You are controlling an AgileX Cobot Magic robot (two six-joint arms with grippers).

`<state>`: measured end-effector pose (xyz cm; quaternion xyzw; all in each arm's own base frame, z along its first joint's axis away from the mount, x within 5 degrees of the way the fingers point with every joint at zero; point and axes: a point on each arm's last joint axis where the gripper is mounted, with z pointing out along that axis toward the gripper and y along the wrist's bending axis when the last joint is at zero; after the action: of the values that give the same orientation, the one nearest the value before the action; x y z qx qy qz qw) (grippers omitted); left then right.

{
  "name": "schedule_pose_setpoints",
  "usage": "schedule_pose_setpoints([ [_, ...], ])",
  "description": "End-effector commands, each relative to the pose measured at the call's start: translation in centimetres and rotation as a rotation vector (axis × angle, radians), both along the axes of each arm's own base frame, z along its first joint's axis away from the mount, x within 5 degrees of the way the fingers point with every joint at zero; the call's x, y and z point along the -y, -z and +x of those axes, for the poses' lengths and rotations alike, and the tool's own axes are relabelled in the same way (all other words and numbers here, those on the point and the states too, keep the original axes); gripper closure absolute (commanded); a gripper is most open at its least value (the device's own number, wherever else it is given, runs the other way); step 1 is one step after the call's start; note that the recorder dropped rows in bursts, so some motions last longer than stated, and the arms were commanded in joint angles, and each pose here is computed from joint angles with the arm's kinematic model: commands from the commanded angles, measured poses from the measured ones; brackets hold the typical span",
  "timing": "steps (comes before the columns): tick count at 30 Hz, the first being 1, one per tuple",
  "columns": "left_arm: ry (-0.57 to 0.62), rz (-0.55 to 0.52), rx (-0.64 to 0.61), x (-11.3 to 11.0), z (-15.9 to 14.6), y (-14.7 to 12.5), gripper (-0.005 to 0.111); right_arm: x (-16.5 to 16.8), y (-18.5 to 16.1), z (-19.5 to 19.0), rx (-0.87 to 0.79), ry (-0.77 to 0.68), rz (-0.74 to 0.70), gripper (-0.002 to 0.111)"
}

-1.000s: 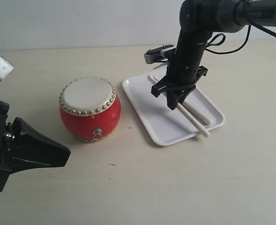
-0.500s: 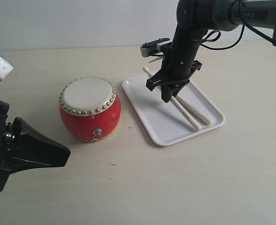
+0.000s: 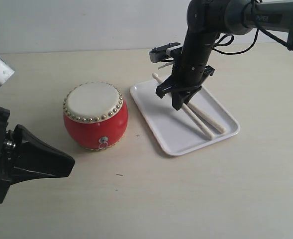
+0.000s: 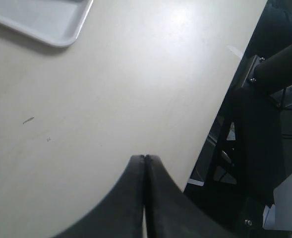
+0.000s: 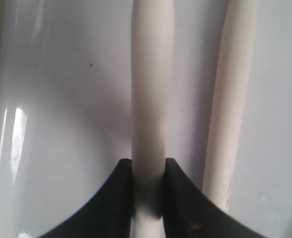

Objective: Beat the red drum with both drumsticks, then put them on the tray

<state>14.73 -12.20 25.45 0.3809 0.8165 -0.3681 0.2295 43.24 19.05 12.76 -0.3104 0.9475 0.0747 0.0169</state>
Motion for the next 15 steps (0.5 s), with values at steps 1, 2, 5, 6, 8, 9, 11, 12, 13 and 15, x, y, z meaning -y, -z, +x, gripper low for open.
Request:
schedule_pose_setpoints([
  [1,-0.005,-0.015,0.003,0.1,-0.1,-0.2,0.107,0.2,-0.2,0.2,0.01,0.002,-0.003,0.086],
  [2,-0.005,-0.015,0.003,0.1,-0.1,-0.2,0.107,0.2,-0.2,0.2,0.01,0.002,-0.003,0.085],
  [5,-0.005,-0.015,0.003,0.1,-0.1,-0.2,0.107,0.2,-0.2,0.2,0.009,0.004,-0.003,0.081],
  [6,-0.005,-0.015,0.003,0.1,-0.1,-0.2,0.107,0.2,-0.3,0.2,0.012,0.006,-0.005,0.08],
  [8,-0.005,-0.015,0.003,0.1,-0.1,-0.2,0.107,0.2,-0.3,0.2,0.013,0.014,-0.011,0.078],
  [9,-0.005,-0.015,0.003,0.1,-0.1,-0.2,0.107,0.3,-0.3,0.2,0.014,0.022,-0.018,0.078],
  [11,-0.006,-0.017,0.002,0.1,-0.1,-0.2,0.107,0.4,-0.3,0.3,0.017,0.021,-0.026,0.077],
  [12,-0.006,-0.017,0.002,0.1,-0.1,-0.2,0.107,0.4,-0.5,0.3,0.021,0.023,-0.026,0.077],
  [13,-0.006,-0.017,0.002,0.1,-0.1,-0.2,0.107,0.4,-0.8,0.3,0.031,0.024,-0.029,0.077],
  [15,-0.006,-0.017,0.002,0.1,-0.1,-0.2,0.107,0.6,-1.4,0.4,0.051,0.018,-0.037,0.077],
])
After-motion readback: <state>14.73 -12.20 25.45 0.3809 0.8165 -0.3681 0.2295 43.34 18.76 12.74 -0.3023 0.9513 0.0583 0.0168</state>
